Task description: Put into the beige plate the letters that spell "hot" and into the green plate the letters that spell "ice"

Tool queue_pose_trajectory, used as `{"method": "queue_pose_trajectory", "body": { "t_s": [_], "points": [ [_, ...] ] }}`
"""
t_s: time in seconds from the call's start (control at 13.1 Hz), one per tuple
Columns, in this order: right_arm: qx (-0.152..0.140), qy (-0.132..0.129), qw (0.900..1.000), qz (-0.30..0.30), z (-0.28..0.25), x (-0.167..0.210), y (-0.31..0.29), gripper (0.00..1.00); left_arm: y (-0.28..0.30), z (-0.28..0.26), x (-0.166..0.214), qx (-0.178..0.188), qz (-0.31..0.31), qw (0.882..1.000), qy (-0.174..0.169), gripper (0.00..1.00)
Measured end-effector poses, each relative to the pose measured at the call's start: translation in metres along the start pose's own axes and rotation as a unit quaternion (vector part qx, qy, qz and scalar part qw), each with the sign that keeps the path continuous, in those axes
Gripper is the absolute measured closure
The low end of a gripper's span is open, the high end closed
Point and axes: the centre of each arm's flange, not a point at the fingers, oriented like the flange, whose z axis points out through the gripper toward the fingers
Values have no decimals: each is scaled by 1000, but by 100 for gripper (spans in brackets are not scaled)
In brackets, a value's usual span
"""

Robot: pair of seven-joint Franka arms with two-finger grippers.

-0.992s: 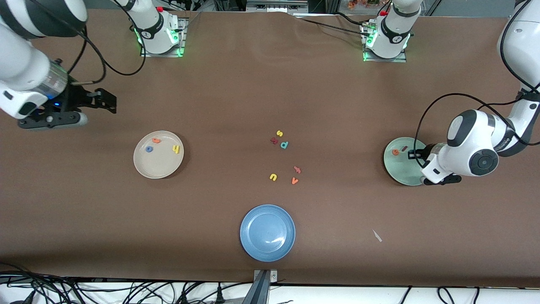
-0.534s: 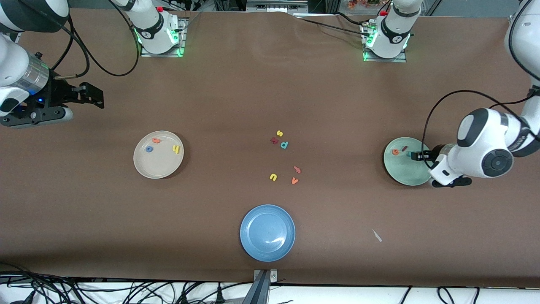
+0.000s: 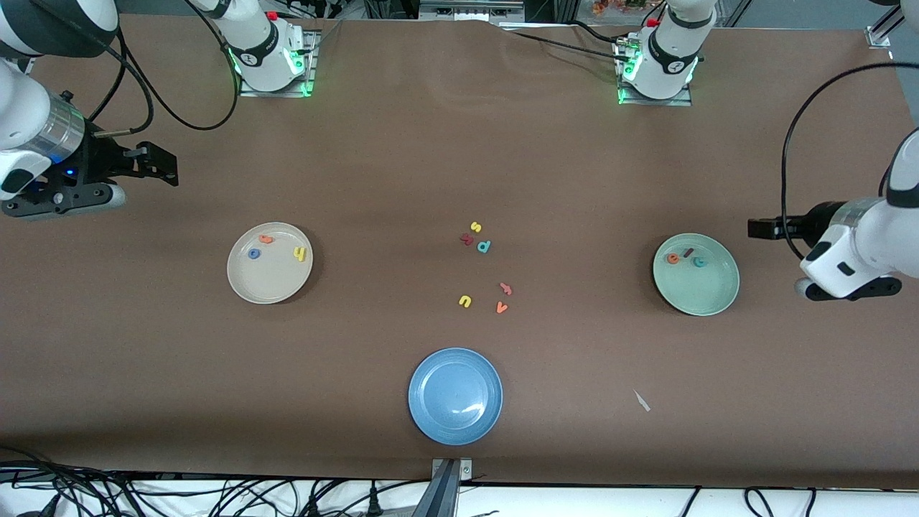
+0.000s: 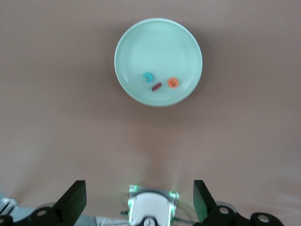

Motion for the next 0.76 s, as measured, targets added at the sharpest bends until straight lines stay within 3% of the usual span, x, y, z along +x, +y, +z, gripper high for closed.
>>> {"method": "queue_pose_trajectory", "body": {
  "t_s": [0.38, 0.61, 0.76],
  "points": [
    [2, 6, 1000, 1, -15, -12, 2, 0, 30, -40, -28, 88, 23, 995, 27, 0],
    [3, 6, 1000, 6, -15, -12, 7, 0, 27, -53, -27, 91, 37, 994, 41, 0],
    [2, 7, 1000, 6, -15, -12, 8, 0, 28, -56, -21, 65, 40, 996, 45, 0]
  ]
}}
